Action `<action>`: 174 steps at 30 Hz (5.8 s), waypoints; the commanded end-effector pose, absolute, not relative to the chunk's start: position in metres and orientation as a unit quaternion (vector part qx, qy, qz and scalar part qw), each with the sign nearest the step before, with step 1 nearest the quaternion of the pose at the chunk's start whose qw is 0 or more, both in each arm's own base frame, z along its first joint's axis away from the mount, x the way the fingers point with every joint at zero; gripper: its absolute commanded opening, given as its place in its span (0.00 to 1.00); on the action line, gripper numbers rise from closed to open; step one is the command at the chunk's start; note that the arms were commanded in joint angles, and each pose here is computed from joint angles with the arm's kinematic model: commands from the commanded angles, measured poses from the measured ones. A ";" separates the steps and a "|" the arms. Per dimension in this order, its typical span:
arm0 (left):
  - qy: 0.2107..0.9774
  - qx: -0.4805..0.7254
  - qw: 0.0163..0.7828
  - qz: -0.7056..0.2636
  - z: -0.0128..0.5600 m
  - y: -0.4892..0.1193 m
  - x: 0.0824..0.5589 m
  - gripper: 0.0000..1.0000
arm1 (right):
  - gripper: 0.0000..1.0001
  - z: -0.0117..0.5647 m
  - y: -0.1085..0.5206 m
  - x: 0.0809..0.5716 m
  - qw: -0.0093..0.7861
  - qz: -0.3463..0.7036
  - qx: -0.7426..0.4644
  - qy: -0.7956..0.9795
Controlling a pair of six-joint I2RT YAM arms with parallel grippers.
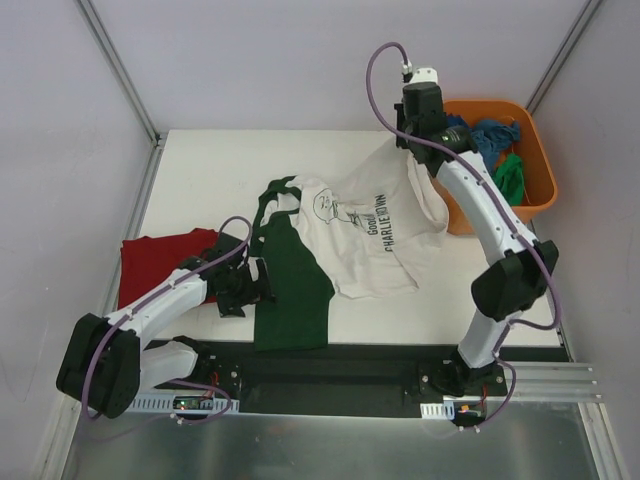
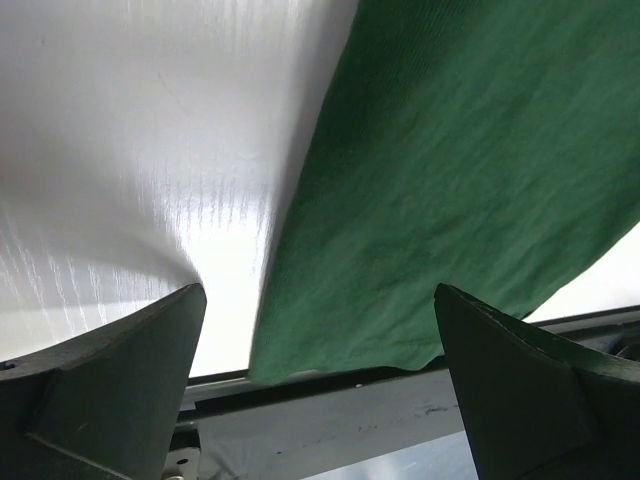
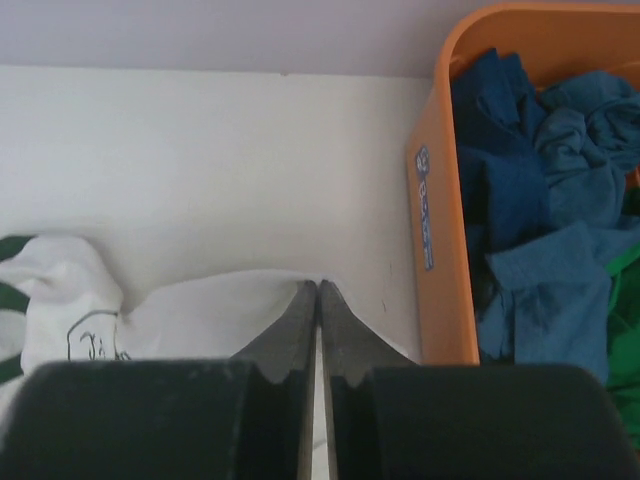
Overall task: Fold and stack the t-shirts
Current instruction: Flatten the tshirt out
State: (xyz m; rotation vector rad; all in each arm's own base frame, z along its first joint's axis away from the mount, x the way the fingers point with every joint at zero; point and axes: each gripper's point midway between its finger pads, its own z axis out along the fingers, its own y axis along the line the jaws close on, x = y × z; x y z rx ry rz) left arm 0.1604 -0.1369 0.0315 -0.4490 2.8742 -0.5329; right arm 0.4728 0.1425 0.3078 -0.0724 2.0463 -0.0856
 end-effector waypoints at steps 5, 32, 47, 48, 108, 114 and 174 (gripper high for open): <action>0.961 -0.146 0.075 -0.222 0.034 -0.145 0.137 0.99 | 0.69 0.285 0.156 0.512 0.483 -0.008 -0.037 0.875; 0.982 -0.107 0.006 -0.157 0.004 -0.153 0.137 0.46 | 0.97 0.151 0.125 0.273 0.321 0.059 -0.058 0.943; 0.979 -0.110 0.049 -0.165 0.018 -0.158 0.148 0.00 | 0.90 0.102 0.135 0.319 0.258 -0.050 -0.064 0.963; 0.979 -0.112 0.050 -0.163 0.018 -0.157 0.149 0.00 | 0.85 0.090 0.136 0.323 0.244 -0.063 -0.066 0.965; 0.971 -0.098 0.131 -0.173 0.059 -0.152 0.167 0.00 | 0.04 0.084 0.088 0.314 0.222 -0.072 0.008 0.972; 0.970 -0.105 0.145 -0.166 0.063 -0.146 0.167 0.00 | 0.07 0.057 0.089 0.298 0.180 -0.040 -0.002 0.983; 0.910 -0.088 0.329 -0.238 0.191 -0.156 0.217 0.00 | 0.01 0.205 0.059 0.267 0.321 0.001 0.028 0.947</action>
